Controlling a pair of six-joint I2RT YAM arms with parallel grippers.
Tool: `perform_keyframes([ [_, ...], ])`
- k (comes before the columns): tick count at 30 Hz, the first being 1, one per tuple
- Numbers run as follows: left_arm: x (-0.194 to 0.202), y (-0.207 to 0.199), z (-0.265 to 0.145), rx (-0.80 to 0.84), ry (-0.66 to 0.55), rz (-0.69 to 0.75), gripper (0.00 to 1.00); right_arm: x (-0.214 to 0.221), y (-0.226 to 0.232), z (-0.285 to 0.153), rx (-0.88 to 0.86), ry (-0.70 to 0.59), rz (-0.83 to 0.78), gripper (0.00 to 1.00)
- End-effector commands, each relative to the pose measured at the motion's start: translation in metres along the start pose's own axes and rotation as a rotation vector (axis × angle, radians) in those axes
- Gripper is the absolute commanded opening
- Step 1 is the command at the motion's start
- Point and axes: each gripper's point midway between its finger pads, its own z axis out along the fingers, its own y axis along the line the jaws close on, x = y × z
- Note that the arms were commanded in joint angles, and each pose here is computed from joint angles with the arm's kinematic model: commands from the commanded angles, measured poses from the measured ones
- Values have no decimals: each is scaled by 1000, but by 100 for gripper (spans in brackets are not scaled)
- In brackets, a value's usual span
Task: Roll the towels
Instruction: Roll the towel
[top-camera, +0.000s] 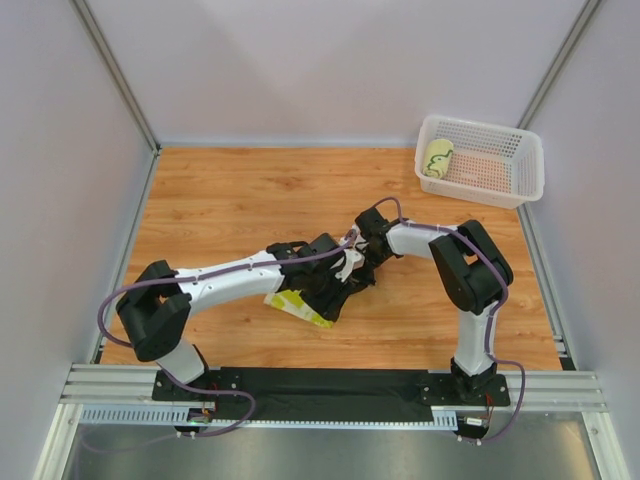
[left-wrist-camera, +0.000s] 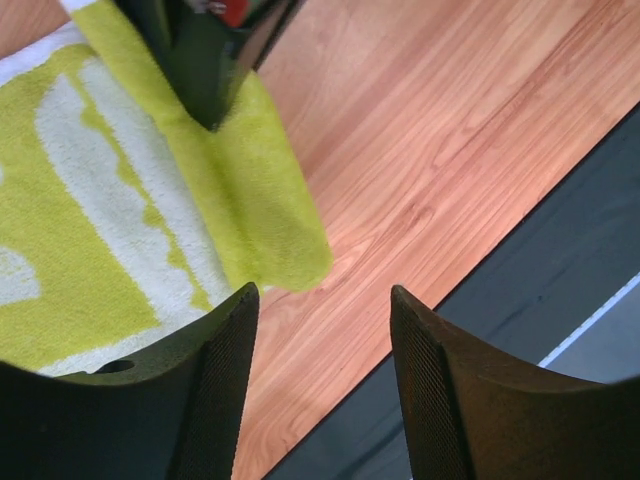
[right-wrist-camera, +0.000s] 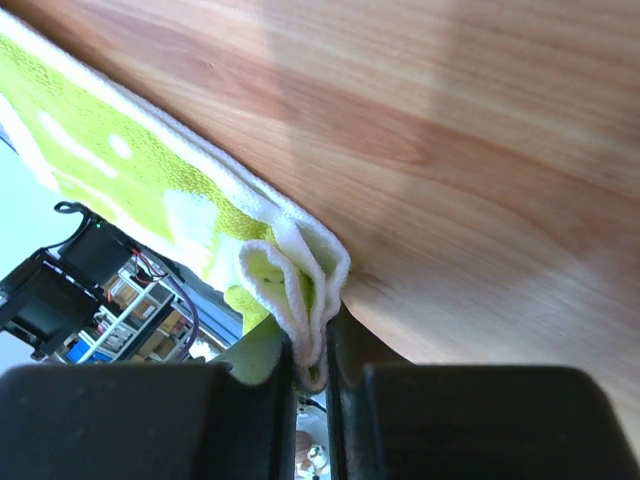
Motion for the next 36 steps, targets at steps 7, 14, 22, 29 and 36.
perform_keyframes([
  [7, 16, 12, 35, -204, 110, 123, 64, -6, 3, -2, 40, -16, 26, 0],
  [14, 36, 34, 53, -290, 165, 126, 59, -1, 2, -2, 38, 9, 37, 0],
  [22, 39, 36, 47, -291, 148, 130, 14, 0, -2, -4, 60, 28, 37, 0],
  [29, 33, 16, 36, -169, 111, 99, 0, -13, -20, -17, 104, 6, 81, 10],
  [36, 25, 27, 16, -19, 31, -96, 0, -38, -25, -32, 127, -30, 94, 33],
])
